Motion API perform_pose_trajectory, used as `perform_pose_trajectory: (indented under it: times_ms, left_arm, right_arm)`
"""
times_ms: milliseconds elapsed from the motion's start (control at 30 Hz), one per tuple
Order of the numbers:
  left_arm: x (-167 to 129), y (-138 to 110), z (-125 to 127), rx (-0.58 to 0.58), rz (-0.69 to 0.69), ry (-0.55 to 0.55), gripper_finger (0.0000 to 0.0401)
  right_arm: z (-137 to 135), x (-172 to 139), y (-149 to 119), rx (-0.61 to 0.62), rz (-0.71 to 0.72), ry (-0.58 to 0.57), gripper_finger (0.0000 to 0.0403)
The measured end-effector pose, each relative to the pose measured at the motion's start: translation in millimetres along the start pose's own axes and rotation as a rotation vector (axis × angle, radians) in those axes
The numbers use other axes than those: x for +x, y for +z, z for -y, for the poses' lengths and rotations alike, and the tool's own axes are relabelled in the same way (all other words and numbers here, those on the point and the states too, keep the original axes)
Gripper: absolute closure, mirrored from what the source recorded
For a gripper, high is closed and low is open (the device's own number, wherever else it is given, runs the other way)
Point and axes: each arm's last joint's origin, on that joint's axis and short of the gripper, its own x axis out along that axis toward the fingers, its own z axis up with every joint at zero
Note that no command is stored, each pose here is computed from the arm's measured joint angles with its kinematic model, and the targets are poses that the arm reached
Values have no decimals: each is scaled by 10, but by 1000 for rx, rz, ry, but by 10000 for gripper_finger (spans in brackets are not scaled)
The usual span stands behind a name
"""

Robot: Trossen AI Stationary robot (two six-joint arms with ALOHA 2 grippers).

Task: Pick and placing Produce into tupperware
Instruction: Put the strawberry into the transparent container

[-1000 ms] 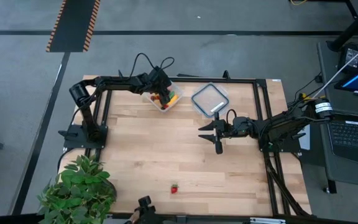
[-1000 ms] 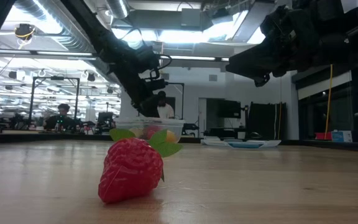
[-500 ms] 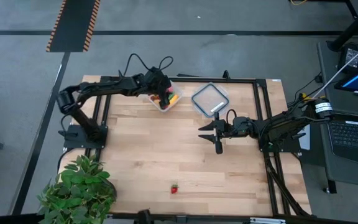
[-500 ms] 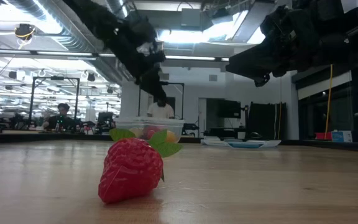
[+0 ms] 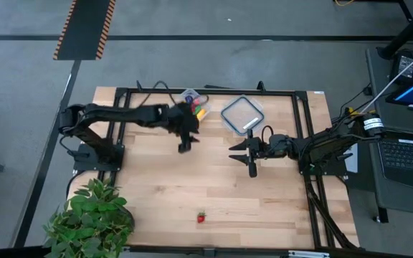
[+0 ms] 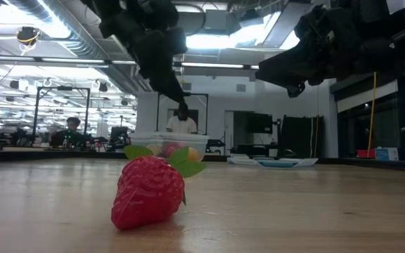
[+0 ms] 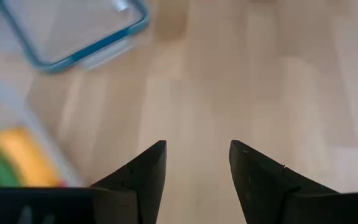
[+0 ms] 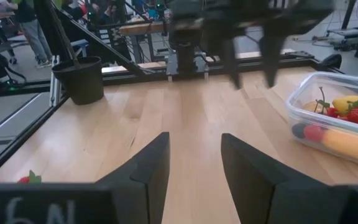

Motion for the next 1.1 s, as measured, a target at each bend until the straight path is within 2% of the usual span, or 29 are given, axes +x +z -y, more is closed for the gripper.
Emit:
perform_pose_trajectory:
  times_ms: [200, 400, 600, 867, 1033, 1100]
  left_arm:
    - [196, -103, 427, 32, 97, 15, 232]
    - [343, -343, 852, 62, 221, -65, 232]
    - [355, -523, 1200, 145, 381, -167, 232]
    - [331, -786, 1464, 230, 448, -264, 232]
    - [257, -922, 1542, 245, 593, -325, 232]
    - [224, -980, 1543, 216, 643, -346, 232]
  right_arm:
    - [0, 0, 0, 10, 0, 0, 257]
    - [0, 0, 0, 8, 0, 0, 257]
    - [-1, 0, 8, 8, 8, 1, 257]
    - [-4, 0, 30, 11, 30, 4, 257]
    - [-14, 0, 30, 12, 31, 9, 257]
    - [-33, -2, 40, 11, 42, 17, 257]
